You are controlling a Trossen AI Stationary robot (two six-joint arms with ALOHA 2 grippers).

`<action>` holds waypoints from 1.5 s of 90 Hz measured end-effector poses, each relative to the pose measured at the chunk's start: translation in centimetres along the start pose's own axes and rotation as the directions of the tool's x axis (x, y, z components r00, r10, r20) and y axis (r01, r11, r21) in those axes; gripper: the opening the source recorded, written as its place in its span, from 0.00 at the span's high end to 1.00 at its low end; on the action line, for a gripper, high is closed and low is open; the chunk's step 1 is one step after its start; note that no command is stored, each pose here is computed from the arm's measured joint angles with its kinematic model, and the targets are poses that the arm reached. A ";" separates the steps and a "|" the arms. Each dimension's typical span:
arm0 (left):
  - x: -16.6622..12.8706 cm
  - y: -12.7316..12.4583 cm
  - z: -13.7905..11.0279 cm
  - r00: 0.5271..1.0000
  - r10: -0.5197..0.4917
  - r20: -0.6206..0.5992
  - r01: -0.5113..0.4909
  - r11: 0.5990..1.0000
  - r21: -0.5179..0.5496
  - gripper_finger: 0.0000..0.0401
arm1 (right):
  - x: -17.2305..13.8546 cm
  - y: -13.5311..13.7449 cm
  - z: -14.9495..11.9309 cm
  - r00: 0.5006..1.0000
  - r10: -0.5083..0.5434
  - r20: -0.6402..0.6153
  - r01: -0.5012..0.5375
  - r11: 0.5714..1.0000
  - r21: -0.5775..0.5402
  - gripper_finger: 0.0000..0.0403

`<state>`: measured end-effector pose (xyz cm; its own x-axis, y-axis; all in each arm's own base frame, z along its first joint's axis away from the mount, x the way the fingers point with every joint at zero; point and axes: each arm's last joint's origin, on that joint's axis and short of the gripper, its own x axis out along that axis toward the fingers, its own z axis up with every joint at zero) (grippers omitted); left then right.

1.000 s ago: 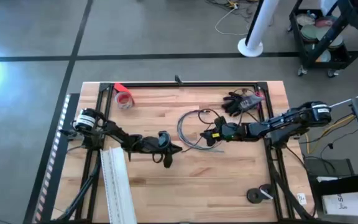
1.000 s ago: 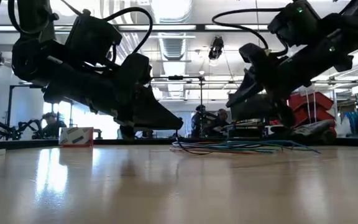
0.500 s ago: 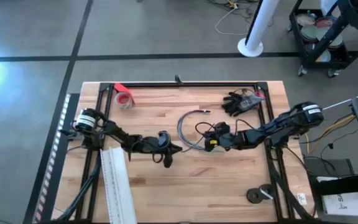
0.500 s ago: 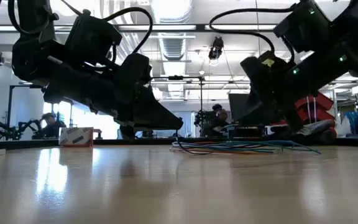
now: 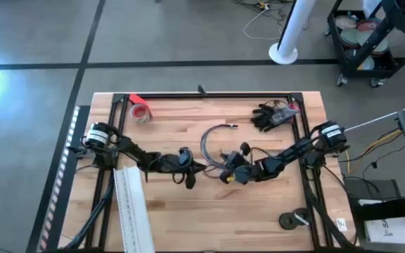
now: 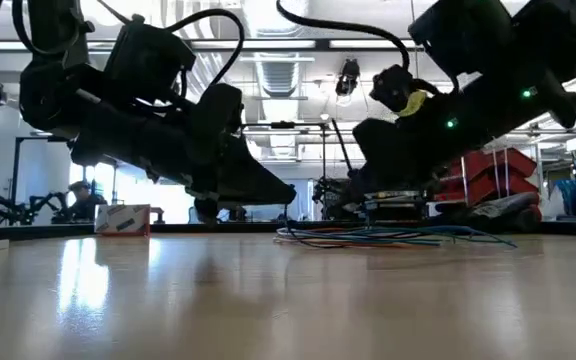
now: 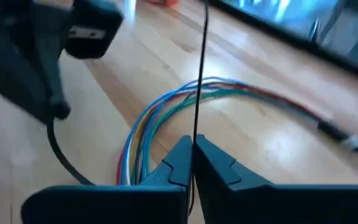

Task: Ziptie cables
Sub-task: Put a zip tie on the cables

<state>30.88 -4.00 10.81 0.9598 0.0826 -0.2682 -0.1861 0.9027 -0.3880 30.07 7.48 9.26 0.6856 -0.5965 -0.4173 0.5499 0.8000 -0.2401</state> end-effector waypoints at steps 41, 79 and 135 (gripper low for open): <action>-0.1 -0.6 1.1 0.992 -0.063 0.108 0.069 0.997 -0.045 1.00 | -0.9 1.9 -2.6 0.995 -0.098 0.016 0.097 0.921 -0.378 1.00; 0.3 -0.9 1.8 0.987 -0.053 0.152 0.062 0.996 -0.060 1.00 | 0.8 2.5 -0.2 0.988 -0.146 -0.059 0.108 0.900 -0.422 1.00; 0.5 -0.7 1.9 0.987 -0.002 0.161 0.012 0.998 -0.064 1.00 | 1.6 2.3 1.7 0.961 -0.171 -0.217 0.035 0.854 -0.519 1.00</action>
<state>31.91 -3.76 12.65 0.9814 0.1476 -0.1224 -0.1873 0.8749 -0.4467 33.25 8.24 9.49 0.4614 -0.6963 -0.5498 0.2459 0.6958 -0.6748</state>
